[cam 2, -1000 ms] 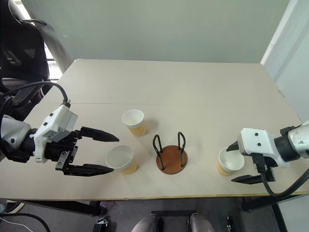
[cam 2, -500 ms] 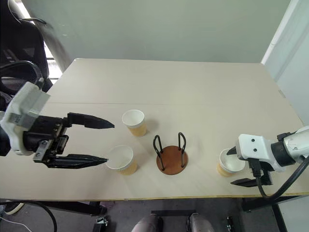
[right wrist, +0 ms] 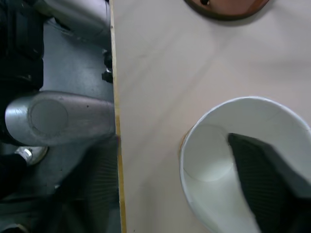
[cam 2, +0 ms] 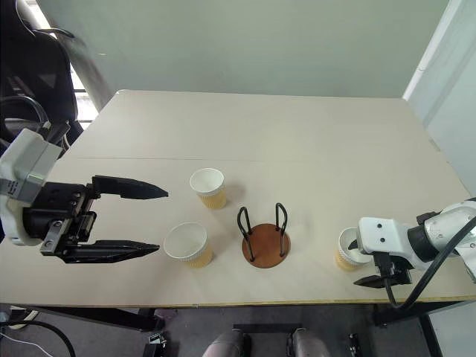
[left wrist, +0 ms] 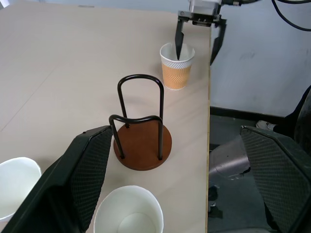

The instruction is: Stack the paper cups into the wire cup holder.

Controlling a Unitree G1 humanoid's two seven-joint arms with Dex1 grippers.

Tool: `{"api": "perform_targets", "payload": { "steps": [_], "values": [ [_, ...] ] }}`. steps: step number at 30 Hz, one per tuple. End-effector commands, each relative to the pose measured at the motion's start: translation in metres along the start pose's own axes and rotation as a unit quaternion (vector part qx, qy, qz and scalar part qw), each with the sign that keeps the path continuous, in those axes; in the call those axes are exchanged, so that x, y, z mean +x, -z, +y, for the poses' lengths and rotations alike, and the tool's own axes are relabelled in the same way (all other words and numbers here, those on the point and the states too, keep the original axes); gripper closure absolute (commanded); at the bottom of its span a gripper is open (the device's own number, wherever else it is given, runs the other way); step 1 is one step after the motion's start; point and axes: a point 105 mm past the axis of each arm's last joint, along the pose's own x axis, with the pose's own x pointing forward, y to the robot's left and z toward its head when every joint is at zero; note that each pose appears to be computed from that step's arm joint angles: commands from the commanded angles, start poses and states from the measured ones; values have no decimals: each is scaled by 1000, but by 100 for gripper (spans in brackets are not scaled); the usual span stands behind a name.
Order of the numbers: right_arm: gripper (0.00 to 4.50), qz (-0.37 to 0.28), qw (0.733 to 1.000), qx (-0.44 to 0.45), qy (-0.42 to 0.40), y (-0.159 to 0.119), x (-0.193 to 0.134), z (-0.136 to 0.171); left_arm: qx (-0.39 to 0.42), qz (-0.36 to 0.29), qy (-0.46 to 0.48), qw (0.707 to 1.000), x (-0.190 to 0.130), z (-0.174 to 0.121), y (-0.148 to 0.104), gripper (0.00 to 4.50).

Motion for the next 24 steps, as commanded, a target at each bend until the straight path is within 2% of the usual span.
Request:
{"api": "perform_targets", "payload": {
  "steps": [1, 6, 7, 15, 21, 24],
  "values": [
    [239, 6, 1000, -17, 12, -2, -1, -5, 18, -5, -11, 1000, -4, -2, -8, 0],
    [424, 13, 1000, -26, 12, 0, 2, -9, 18, -2, -23, 1000, -5, -1, -8, 0],
    [447, 15, 999, -27, 12, 0, 3, -9, 17, -1, -24, 1000, -5, -1, -8, 0],
    [447, 19, 999, -47, 13, -1, -5, -18, 18, 0, -35, 999, -7, -1, -8, 0],
    [447, -19, 997, -74, 22, -21, -31, -33, 12, -1, -78, 997, -20, 5, -7, 0],
    [447, -61, 993, -95, 22, -43, -51, -36, -2, 6, -108, 994, -29, 5, 0, 0]
  ]
}}
